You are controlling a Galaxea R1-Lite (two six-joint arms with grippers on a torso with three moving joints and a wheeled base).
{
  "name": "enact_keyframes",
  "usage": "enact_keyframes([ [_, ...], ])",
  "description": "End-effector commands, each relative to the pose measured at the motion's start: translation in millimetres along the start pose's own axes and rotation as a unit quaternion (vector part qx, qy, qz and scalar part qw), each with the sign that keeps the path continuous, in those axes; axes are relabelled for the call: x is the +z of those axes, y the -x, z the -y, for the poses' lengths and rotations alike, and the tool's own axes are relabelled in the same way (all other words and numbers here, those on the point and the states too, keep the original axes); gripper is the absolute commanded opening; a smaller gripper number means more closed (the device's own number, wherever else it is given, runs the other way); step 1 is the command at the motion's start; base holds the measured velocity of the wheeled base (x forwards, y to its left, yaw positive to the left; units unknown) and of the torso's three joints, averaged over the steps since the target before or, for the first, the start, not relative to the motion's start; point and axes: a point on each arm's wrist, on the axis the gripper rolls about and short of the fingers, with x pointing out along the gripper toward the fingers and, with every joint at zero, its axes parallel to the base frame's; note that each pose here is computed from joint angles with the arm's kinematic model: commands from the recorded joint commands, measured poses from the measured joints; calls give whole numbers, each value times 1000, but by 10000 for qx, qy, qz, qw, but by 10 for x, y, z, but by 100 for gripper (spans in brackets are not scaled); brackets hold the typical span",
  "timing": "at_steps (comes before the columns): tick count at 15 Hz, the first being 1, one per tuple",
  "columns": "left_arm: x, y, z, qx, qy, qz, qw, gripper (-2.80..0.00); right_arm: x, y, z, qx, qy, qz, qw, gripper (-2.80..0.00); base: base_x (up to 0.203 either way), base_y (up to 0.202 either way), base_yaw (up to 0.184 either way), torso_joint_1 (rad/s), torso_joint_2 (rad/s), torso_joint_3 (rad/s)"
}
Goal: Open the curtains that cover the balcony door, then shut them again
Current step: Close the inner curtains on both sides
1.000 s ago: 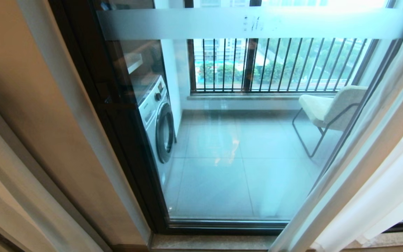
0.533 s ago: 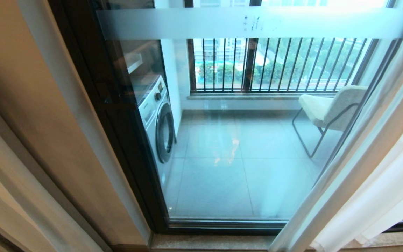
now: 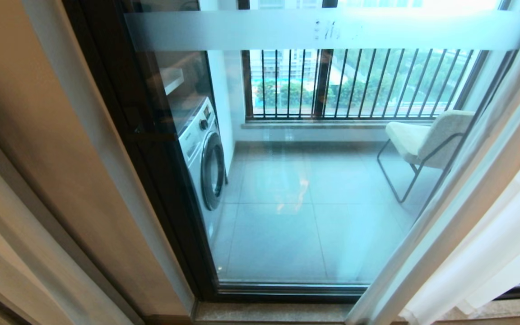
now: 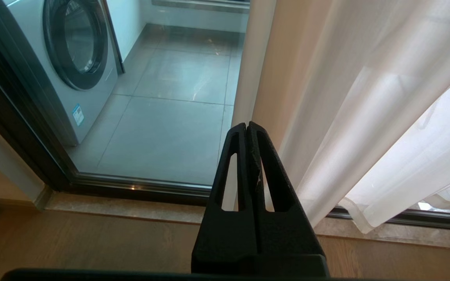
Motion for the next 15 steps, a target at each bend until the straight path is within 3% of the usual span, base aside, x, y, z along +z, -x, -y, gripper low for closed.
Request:
enact_keyframes([
  [1, 150, 132, 16, -84, 96, 158, 9998, 0, 0, -1, 0, 7, 5, -9, 10000, -280, 0, 0, 0, 0, 0, 0],
  [6, 256, 420, 53, -324, 146, 44, 9994, 0, -4, -2, 0, 0, 4, -17, 10000, -280, 0, 0, 0, 0, 0, 0],
  [15, -5, 109, 59, -108, -16, -179, 9998, 0, 0, -1, 0, 7, 5, -9, 10000, -280, 0, 0, 0, 0, 0, 0],
])
